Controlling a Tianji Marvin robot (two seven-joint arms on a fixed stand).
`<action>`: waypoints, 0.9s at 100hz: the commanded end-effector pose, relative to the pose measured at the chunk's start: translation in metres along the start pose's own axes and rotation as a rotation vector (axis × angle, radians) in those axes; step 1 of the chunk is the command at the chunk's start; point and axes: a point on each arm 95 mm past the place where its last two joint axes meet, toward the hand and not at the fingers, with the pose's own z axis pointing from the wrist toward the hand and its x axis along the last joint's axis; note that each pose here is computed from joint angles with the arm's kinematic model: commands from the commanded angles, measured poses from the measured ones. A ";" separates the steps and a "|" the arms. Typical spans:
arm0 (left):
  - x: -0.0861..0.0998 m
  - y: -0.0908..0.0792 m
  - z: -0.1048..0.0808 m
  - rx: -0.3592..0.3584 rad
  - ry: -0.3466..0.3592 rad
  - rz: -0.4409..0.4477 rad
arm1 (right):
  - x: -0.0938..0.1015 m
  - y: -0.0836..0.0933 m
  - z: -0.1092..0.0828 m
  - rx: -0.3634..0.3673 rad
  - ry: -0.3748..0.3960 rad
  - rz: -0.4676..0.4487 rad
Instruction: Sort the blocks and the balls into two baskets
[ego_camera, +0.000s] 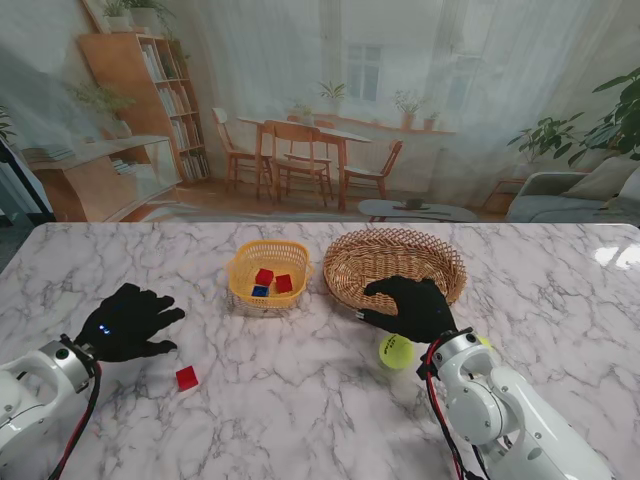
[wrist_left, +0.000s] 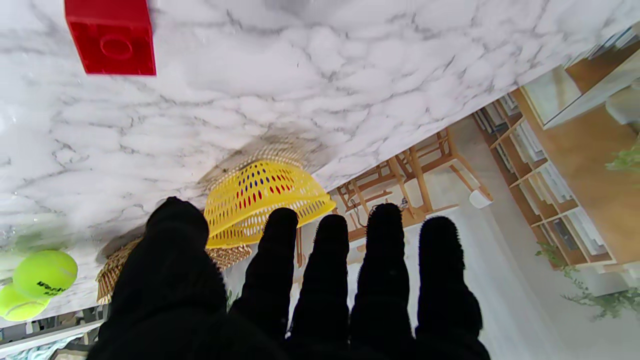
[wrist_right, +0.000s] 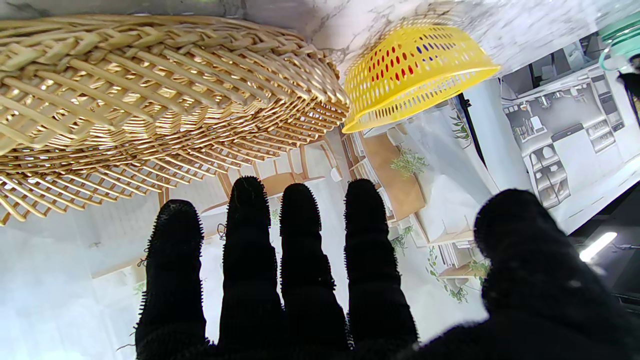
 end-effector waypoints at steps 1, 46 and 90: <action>0.001 0.012 -0.003 -0.056 -0.001 -0.014 | -0.001 -0.003 0.000 0.010 -0.006 -0.002; 0.020 0.036 0.011 -0.198 0.044 -0.090 | -0.001 -0.004 0.002 0.015 -0.004 -0.010; 0.034 0.053 0.018 -0.252 0.043 -0.093 | -0.001 -0.005 0.002 0.015 -0.005 -0.012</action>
